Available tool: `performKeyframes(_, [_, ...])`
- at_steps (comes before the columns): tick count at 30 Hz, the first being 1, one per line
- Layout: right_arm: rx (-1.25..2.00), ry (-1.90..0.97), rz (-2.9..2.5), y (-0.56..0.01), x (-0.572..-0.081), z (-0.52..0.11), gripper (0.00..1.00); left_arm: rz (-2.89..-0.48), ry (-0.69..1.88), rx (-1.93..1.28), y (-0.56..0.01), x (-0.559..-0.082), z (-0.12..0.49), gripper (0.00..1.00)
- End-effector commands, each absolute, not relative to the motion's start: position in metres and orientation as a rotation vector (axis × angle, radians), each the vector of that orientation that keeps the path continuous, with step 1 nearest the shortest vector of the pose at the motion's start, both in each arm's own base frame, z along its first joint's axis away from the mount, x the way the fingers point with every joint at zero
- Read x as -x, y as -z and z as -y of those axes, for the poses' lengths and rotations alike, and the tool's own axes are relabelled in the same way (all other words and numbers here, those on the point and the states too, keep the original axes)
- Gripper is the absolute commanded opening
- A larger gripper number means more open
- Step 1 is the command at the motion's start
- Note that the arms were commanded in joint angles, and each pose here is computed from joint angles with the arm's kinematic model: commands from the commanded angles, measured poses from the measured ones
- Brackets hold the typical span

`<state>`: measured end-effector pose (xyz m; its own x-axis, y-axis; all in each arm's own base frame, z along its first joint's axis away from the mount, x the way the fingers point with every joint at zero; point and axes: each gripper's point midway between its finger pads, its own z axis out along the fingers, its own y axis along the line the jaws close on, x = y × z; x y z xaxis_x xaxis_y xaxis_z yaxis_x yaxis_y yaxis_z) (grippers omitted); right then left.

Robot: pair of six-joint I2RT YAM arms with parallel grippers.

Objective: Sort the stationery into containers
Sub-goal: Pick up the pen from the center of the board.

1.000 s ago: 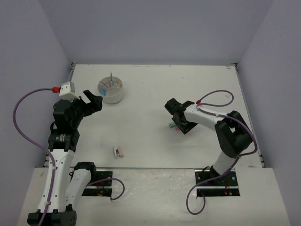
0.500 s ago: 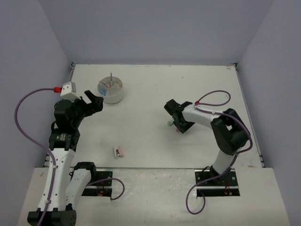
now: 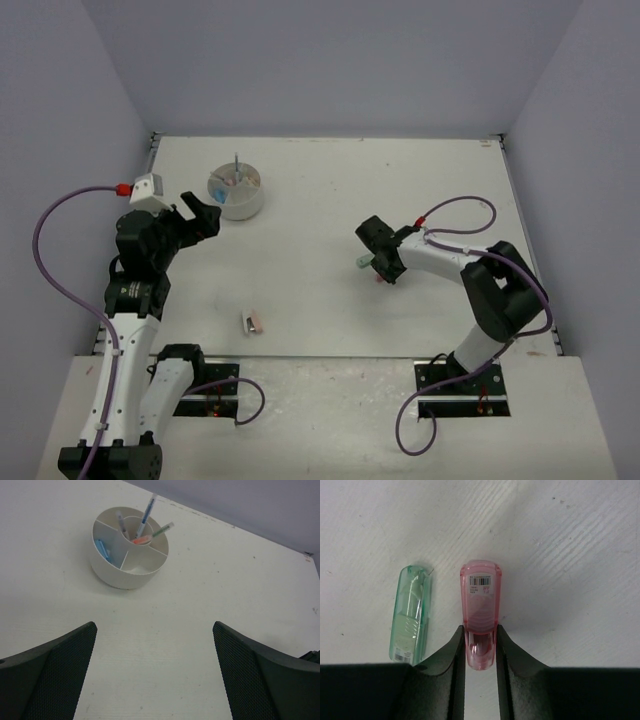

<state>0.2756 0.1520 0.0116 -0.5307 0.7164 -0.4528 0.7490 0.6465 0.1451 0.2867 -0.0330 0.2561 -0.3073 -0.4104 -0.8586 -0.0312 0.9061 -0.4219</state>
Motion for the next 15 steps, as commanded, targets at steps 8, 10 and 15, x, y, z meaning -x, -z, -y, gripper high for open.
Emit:
performKeyframes(8, [0.18,-0.347,-2.142,-0.129,-0.261,-0.277,0.0,-1.787,1.028,0.063,-0.268,-0.268,0.142,1.0])
performKeyframes(10, [0.369,-0.533,-1.993,-0.169,-0.242,-0.31,0.0,-1.776,1.048,0.041,-0.272,-0.268,0.158,1.0])
performKeyframes(15, [0.524,-0.75,-1.828,-0.212,-0.209,-0.334,0.0,-1.816,1.124,0.006,-0.263,-0.252,0.206,1.0])
